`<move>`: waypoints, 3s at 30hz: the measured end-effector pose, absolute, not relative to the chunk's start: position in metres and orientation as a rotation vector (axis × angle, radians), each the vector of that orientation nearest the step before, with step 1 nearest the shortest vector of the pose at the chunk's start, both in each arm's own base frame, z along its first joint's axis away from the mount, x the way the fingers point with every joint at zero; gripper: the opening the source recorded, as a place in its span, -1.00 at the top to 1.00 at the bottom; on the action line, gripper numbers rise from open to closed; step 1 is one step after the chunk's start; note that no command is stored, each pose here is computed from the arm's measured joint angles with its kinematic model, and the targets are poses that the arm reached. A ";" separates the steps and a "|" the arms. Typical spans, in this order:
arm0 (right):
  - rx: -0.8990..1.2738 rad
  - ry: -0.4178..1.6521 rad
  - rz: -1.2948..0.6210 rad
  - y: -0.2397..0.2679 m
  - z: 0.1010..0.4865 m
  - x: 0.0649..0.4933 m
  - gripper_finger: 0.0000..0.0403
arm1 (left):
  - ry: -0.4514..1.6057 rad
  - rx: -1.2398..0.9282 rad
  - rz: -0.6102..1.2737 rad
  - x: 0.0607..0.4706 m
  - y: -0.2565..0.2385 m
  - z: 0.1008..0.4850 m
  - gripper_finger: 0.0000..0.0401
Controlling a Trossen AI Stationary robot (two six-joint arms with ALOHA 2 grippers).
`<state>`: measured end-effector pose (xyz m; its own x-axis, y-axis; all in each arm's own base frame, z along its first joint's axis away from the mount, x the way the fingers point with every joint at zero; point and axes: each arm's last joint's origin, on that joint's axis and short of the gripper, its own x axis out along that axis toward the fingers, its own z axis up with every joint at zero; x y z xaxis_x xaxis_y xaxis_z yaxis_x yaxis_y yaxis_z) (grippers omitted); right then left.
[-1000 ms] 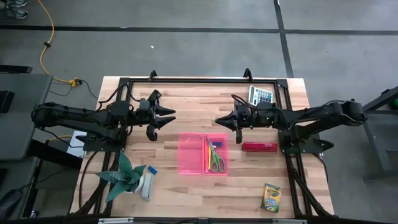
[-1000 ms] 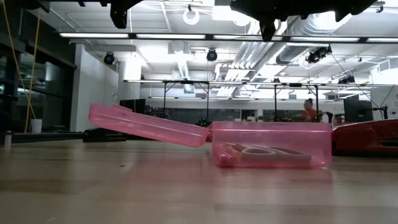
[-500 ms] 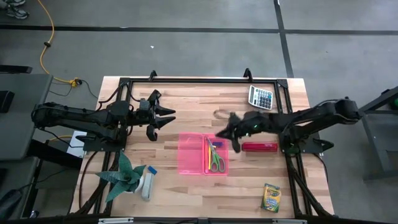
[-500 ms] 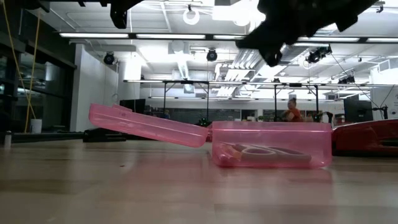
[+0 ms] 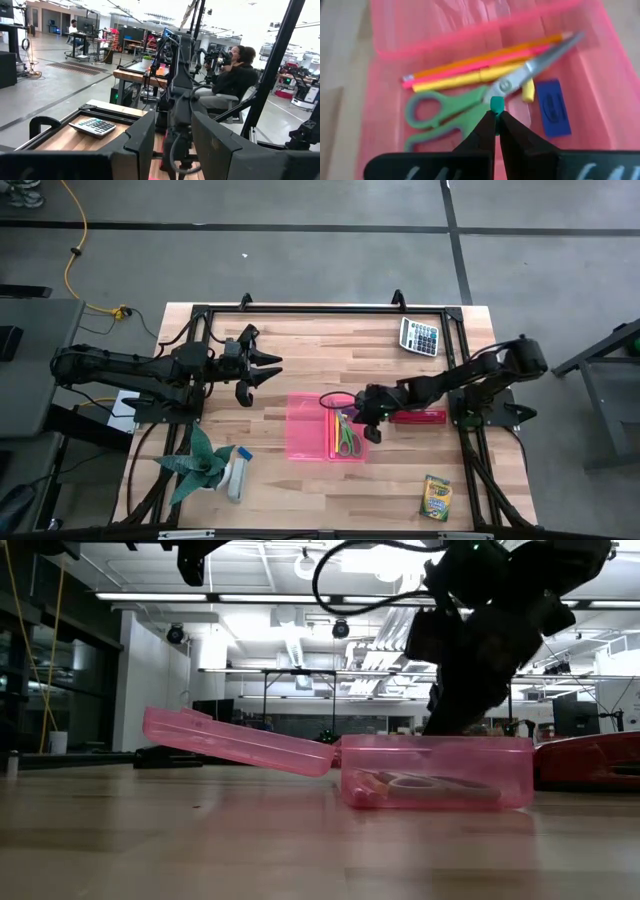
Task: Pack school essentials
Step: Put the small green eraser into the pink supply box, then put the blue eraser into the pink supply box
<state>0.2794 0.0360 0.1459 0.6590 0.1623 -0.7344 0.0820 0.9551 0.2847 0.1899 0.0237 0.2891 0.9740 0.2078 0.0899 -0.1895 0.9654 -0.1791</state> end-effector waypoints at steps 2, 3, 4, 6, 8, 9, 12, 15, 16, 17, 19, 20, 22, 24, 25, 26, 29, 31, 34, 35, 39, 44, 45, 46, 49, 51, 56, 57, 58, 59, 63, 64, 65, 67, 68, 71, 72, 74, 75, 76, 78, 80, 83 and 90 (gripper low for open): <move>0.305 0.872 0.043 0.036 0.144 0.279 1.00 | -0.108 -0.171 0.201 0.190 0.024 0.289 0.41; 0.304 0.876 0.043 0.036 0.143 0.278 1.00 | -0.108 -0.171 0.201 0.190 0.024 0.289 0.41; 0.303 0.880 0.042 0.036 0.143 0.278 1.00 | -0.108 -0.171 0.201 0.190 0.024 0.289 0.41; 0.306 0.888 0.040 0.036 0.143 0.278 1.00 | -0.108 -0.171 0.201 0.190 0.024 0.289 0.41; 0.320 0.887 0.033 0.036 0.143 0.278 0.98 | -0.108 -0.171 0.201 0.190 0.024 0.289 0.41; 0.322 0.889 0.038 0.036 0.143 0.278 0.95 | -0.108 -0.171 0.201 0.190 0.024 0.289 0.41; 0.328 0.896 0.053 0.036 0.142 0.277 0.79 | -0.108 -0.171 0.201 0.190 0.024 0.289 0.41; 0.327 0.888 0.053 0.036 0.144 0.277 0.53 | -0.108 -0.171 0.201 0.190 0.024 0.289 0.41; 0.322 0.882 0.044 0.036 0.146 0.276 0.44 | -0.108 -0.171 0.201 0.190 0.024 0.289 0.41; 0.313 0.874 0.035 0.036 0.148 0.276 0.36 | -0.108 -0.171 0.201 0.190 0.024 0.289 0.41; 0.299 0.848 0.032 0.034 0.154 0.275 0.21 | -0.108 -0.171 0.201 0.190 0.024 0.289 0.41; 0.299 0.836 0.031 0.033 0.158 0.273 0.15 | -0.108 -0.170 0.201 0.190 0.024 0.289 0.41; 0.306 0.813 0.027 0.030 0.169 0.269 0.07 | -0.108 -0.171 0.201 0.190 0.024 0.289 0.41; 0.312 0.769 0.023 0.027 0.184 0.263 0.04 | -0.108 -0.170 0.201 0.190 0.024 0.289 0.41; 0.311 0.731 0.016 0.025 0.193 0.259 0.03 | -0.108 -0.171 0.201 0.190 0.024 0.289 0.41; 0.308 0.684 0.005 0.024 0.202 0.256 0.03 | -0.108 -0.171 0.201 0.190 0.024 0.289 0.41; 0.292 0.506 -0.048 0.021 0.233 0.246 0.02 | -0.108 -0.171 0.201 0.190 0.024 0.289 0.41; 0.278 0.364 -0.080 0.019 0.254 0.240 0.02 | -0.108 -0.171 0.201 0.190 0.024 0.289 0.41; 0.216 0.173 -0.099 0.016 0.279 0.232 0.02 | -0.108 -0.171 0.201 0.190 0.024 0.289 0.41; 0.194 0.122 -0.107 0.016 0.286 0.230 0.02 | -0.108 -0.171 0.201 0.190 0.024 0.289 0.41; 0.094 0.006 -0.107 0.015 0.300 0.226 0.02 | -0.108 -0.171 0.200 0.190 0.024 0.289 0.41; 0.060 -0.010 -0.107 0.015 0.301 0.228 0.02 | -0.107 -0.170 0.191 0.190 0.023 0.289 0.41; 0.060 -0.007 -0.106 0.015 0.301 0.228 0.02 | -0.107 -0.170 0.191 0.190 0.023 0.289 0.41; 0.061 -0.005 -0.106 0.015 0.300 0.228 0.02 | -0.107 -0.170 0.190 0.190 0.023 0.289 0.41; 0.063 -0.008 -0.106 0.015 0.301 0.228 0.02 | -0.107 -0.170 0.191 0.190 0.023 0.289 0.41; 0.063 -0.009 -0.106 0.015 0.301 0.228 0.02 | -0.107 -0.170 0.191 0.190 0.023 0.289 0.41; 0.063 -0.008 -0.107 0.015 0.301 0.228 0.02 | -0.033 -0.195 0.196 0.192 0.023 0.289 0.41; 0.063 -0.008 -0.114 0.015 0.301 0.228 0.02 | 0.034 -0.191 0.201 0.194 0.024 0.289 0.41; 0.068 -0.008 -0.121 0.015 0.301 0.228 0.02 | 0.120 -0.169 0.207 0.195 0.024 0.288 0.41; 0.072 -0.009 -0.126 0.015 0.301 0.228 0.02 | 0.223 -0.141 0.208 0.196 0.024 0.285 0.41; 0.074 -0.009 -0.129 0.015 0.301 0.228 0.02 | 0.575 -0.102 0.126 0.198 0.022 0.276 0.41; 0.078 -0.009 -0.129 0.015 0.301 0.228 0.02 | 0.673 -0.102 0.093 0.198 0.021 0.269 0.41; 0.081 -0.009 -0.129 0.015 0.301 0.228 0.02 | 0.779 -0.107 0.055 0.197 0.020 0.260 0.41; 0.081 -0.004 -0.132 0.014 0.300 0.228 0.02 | 0.921 -0.125 -0.028 0.197 0.017 0.245 0.41; 0.081 -0.001 -0.138 0.014 0.300 0.228 0.02 | 0.981 -0.137 -0.073 0.198 0.014 0.239 0.41; 0.096 0.006 -0.145 0.014 0.299 0.228 0.02 | 1.184 -0.141 -0.226 0.198 0.005 0.217 0.41; 0.099 0.010 -0.145 0.014 0.299 0.228 0.02 | 1.224 -0.131 -0.276 0.200 0.002 0.211 0.41; 0.104 0.011 -0.145 0.014 0.299 0.228 0.02 | 1.287 -0.108 -0.344 0.205 -0.004 0.200 0.41; 0.104 0.011 -0.145 0.014 0.298 0.228 0.02 | 1.311 -0.089 -0.371 0.208 -0.008 0.195 0.41; 0.104 0.012 -0.146 0.014 0.298 0.228 0.02 | 1.331 -0.064 -0.400 0.211 -0.011 0.189 0.41; 0.104 0.013 -0.146 0.014 0.298 0.228 0.02 | 1.362 -0.015 -0.451 0.217 -0.018 0.179 0.41; 0.104 0.013 -0.146 0.014 0.298 0.228 0.02 | 1.400 0.015 -0.484 0.221 -0.023 0.169 0.41; 0.103 0.019 -0.146 0.014 0.298 0.228 0.02 | 1.453 0.035 -0.519 0.225 -0.032 0.155 0.41; 0.102 0.027 -0.147 0.014 0.297 0.228 0.02 | 1.475 0.063 -0.590 0.231 -0.050 0.139 0.41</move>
